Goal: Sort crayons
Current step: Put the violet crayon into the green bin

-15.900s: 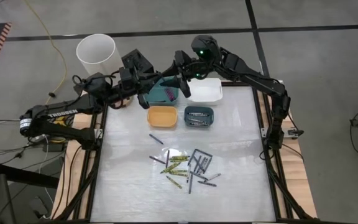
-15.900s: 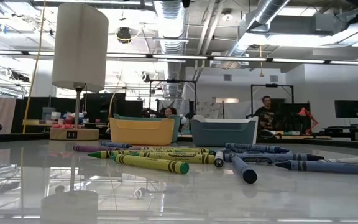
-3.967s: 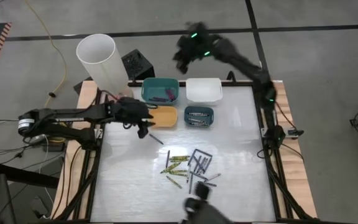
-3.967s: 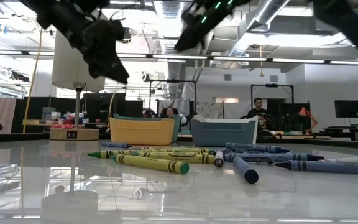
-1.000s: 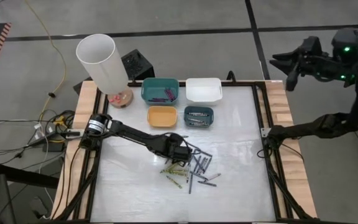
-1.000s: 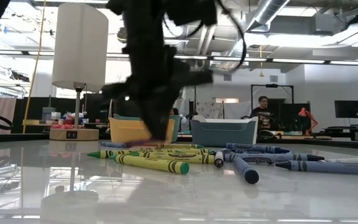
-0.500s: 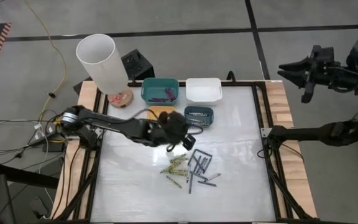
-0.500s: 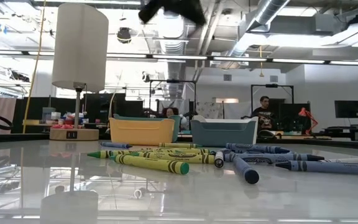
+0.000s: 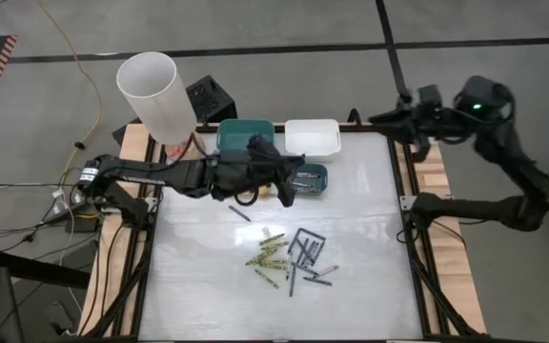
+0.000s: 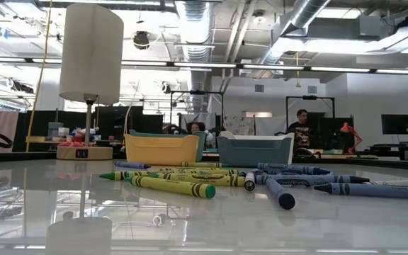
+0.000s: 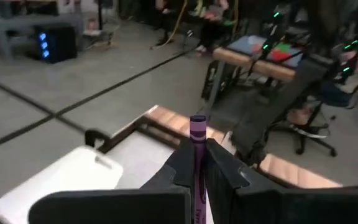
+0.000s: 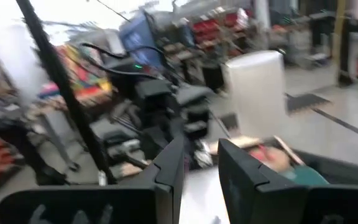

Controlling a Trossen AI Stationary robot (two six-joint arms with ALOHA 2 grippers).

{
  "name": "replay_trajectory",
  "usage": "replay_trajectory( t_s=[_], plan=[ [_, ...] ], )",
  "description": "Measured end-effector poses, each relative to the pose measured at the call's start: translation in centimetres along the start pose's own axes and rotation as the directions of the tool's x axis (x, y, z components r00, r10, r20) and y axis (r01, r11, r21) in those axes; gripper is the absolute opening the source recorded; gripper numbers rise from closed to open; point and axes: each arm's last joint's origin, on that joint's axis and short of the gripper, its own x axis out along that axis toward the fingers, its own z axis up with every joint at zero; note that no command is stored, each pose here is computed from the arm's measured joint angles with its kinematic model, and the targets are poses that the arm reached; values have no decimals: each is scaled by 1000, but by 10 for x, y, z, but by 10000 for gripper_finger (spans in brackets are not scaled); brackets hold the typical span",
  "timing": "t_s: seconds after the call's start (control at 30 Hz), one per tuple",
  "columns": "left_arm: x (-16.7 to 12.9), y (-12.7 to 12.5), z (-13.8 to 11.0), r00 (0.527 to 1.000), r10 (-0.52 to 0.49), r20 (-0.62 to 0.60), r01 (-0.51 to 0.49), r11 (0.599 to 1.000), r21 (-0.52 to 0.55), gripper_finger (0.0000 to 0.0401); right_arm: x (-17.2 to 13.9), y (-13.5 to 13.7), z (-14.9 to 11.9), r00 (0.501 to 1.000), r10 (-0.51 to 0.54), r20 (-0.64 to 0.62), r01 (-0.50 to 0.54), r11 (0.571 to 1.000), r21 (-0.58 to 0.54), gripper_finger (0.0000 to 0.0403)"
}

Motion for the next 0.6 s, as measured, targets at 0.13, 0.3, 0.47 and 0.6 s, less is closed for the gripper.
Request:
replay_trajectory(
  t_s=[0.13,0.3,0.47,0.6],
  plan=[
    [6,11,14,994,-82,74,81,997,7,3,25,-4,-9,997,71,26,-70,997,-12,102],
    [2,30,36,974,-176,141,173,984,35,3,54,-11,-19,1000,-4,-7,3,998,-67,102],
    [-11,47,53,963,-202,178,186,977,102,3,83,-21,-33,994,-89,-71,83,993,-80,105],
    [-20,59,58,960,-221,170,200,971,135,3,102,-28,-39,993,-83,-78,77,994,-81,123]
  ],
)
